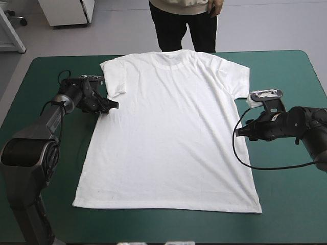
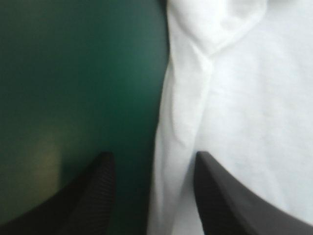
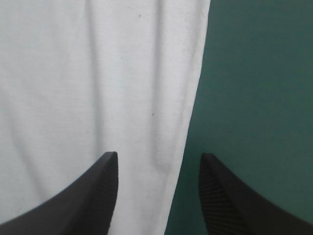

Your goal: Fold the cloth

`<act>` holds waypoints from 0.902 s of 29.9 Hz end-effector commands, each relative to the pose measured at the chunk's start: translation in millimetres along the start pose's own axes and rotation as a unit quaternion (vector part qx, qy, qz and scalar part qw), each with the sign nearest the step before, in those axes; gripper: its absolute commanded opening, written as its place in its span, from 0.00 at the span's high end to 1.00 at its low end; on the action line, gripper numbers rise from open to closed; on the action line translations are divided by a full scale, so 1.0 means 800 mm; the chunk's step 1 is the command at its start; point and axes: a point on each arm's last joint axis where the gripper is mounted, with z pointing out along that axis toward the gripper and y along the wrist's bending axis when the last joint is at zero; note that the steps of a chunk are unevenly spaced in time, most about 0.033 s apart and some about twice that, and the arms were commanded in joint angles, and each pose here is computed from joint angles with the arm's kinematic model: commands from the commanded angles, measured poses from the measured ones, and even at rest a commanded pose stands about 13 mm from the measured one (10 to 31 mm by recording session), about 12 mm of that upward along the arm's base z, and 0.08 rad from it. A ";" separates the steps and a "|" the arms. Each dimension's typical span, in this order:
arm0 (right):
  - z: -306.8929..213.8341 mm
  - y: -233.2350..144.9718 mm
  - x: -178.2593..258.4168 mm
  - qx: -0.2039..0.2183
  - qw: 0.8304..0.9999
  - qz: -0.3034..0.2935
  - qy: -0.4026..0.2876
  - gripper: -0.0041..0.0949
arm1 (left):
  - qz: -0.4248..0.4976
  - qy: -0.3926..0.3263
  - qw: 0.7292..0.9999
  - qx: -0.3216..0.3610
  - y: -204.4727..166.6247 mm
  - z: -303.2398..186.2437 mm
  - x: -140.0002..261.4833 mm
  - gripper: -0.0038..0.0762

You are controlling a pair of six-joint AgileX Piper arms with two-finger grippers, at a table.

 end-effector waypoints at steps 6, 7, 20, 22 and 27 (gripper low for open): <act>-0.019 0.000 -0.015 0.005 0.999 -0.006 -0.050 0.54 | 0.027 -0.012 1.000 0.008 -0.012 -0.014 -0.006 0.96; -0.019 -0.001 -0.015 0.006 0.999 -0.008 -0.051 0.54 | 0.027 -0.011 1.000 0.008 -0.012 -0.014 -0.006 0.96; 0.025 -0.015 -0.095 -0.002 1.000 -0.023 -0.019 0.45 | 0.024 0.005 1.000 0.009 -0.011 -0.014 -0.002 0.96; 0.035 -0.017 -0.108 -0.004 1.000 -0.023 -0.014 0.45 | 0.023 0.005 1.000 0.011 -0.012 -0.014 -0.002 0.96; 0.076 -0.027 -0.133 -0.004 1.000 -0.025 0.003 0.45 | 0.023 0.006 1.000 0.011 -0.012 -0.014 -0.002 0.96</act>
